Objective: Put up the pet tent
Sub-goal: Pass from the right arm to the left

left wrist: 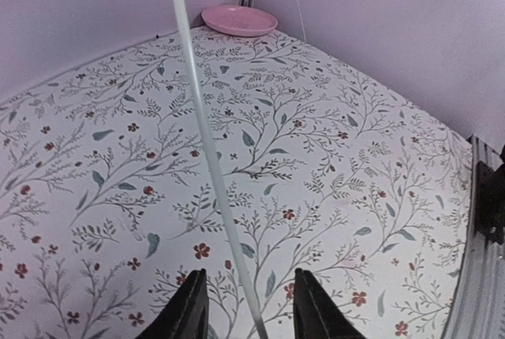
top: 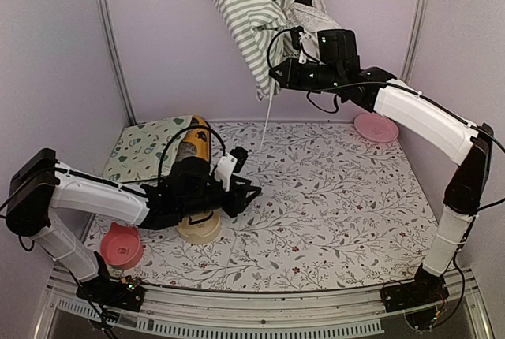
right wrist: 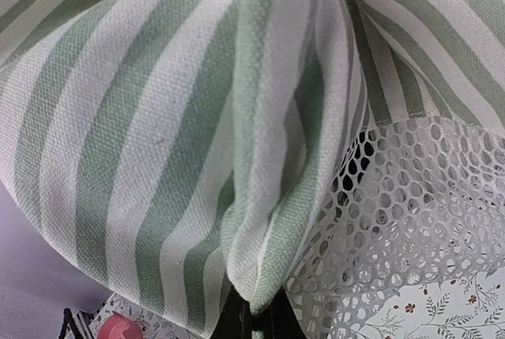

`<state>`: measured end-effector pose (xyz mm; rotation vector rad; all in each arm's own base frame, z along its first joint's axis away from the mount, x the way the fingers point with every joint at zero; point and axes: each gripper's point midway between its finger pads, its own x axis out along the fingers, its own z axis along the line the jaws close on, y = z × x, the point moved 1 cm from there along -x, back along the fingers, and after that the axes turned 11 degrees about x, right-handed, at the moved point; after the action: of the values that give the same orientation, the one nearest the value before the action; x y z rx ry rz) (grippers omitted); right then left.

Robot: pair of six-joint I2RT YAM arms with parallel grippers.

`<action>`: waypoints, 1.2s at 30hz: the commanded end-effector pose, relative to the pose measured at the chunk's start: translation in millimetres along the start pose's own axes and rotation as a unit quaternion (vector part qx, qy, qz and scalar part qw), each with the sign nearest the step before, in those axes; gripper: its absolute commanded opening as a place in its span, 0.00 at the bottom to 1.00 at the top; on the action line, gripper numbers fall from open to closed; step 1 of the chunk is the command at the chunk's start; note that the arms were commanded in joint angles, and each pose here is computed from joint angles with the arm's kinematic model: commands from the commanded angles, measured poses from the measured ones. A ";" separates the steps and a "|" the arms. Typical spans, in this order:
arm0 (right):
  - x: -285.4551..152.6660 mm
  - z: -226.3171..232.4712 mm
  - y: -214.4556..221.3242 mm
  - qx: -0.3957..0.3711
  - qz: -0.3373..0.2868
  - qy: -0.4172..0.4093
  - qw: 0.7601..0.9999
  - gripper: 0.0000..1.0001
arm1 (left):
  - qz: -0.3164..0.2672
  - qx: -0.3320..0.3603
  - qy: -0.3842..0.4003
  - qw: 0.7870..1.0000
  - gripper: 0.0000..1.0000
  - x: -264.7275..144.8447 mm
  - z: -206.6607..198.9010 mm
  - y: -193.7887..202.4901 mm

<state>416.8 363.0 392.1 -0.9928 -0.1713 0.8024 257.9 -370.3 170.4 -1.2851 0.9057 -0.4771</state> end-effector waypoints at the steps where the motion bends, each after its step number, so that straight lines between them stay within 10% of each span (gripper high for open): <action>1: -19.8 28.4 -36.8 -0.031 -0.047 -0.041 0.998 0.00 | 0.009 -0.017 0.025 0.999 0.25 -2.9 -20.3 13.4; 4: -17.5 32.4 -28.6 -0.028 -0.027 -0.057 0.998 0.00 | -0.003 -0.005 0.039 0.999 0.00 -0.6 -34.9 5.8; 20: -45.2 -6.6 121.5 0.029 0.140 -0.048 0.989 0.18 | -0.177 -0.028 -0.052 0.982 0.00 -43.8 -58.3 -54.5; 36: -63.1 5.0 137.3 0.014 0.160 -0.057 0.985 0.38 | -0.198 -0.046 -0.056 0.978 0.00 -15.6 -72.1 -75.4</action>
<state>330.5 358.3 311.4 -0.9337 -0.1229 1.0524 203.7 -406.6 176.5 -1.4174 0.6958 -0.5073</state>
